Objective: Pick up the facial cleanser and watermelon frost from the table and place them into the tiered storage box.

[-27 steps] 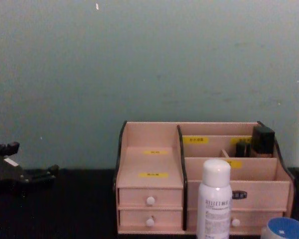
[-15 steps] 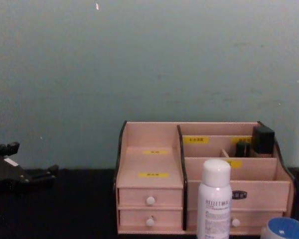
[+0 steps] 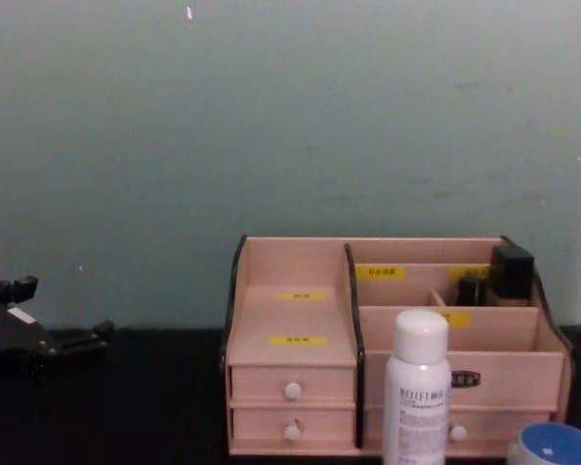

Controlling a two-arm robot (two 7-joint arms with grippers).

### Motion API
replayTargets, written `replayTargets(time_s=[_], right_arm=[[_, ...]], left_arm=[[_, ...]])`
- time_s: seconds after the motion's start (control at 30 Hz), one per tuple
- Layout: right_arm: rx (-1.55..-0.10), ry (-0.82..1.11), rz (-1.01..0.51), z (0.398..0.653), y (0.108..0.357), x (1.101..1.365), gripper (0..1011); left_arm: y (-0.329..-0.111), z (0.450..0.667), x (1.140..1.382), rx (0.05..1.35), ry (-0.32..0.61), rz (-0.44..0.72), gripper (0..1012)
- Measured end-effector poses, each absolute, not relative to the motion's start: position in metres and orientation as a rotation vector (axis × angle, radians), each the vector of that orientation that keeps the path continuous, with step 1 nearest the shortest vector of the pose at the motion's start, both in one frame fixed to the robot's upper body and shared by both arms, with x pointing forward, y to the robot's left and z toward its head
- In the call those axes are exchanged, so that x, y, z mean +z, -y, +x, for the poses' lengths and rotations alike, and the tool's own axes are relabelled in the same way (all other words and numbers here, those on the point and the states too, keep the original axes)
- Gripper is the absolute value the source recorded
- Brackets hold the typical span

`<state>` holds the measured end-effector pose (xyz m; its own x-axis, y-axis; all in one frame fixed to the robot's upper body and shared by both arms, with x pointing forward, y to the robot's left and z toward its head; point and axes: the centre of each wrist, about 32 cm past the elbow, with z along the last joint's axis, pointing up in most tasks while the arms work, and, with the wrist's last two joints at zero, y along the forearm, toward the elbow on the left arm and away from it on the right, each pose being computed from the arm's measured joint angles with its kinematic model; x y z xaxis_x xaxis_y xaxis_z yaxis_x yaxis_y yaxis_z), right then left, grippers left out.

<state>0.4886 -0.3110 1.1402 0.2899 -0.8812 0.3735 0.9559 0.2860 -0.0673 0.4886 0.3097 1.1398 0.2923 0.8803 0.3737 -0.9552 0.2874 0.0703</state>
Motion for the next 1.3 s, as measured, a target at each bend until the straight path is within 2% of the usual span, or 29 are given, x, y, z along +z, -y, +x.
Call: replayTargets(time_s=[0.47, 0.77, 1.03, 1.3], right_arm=[[-1.226, 0.273, -0.23, 0.476, 0.332, 1.158, 1003], [-1.073, 0.244, -0.203, 0.45, 0.345, 1.173, 1003], [-0.943, 0.212, -0.173, 0.444, 0.34, 1.174, 1002], [-0.783, 0.136, -0.13, 0.454, 0.325, 1.171, 1003]], left_arm=[[-0.31, 0.489, 1.14, 1.248, 0.285, 0.304, 1001], [-0.31, 0.489, 1.14, 1.248, 0.285, 0.304, 1001], [-0.31, 0.489, 1.14, 1.248, 0.285, 0.304, 1001], [-0.31, 0.489, 1.14, 1.248, 0.285, 0.304, 1001]])
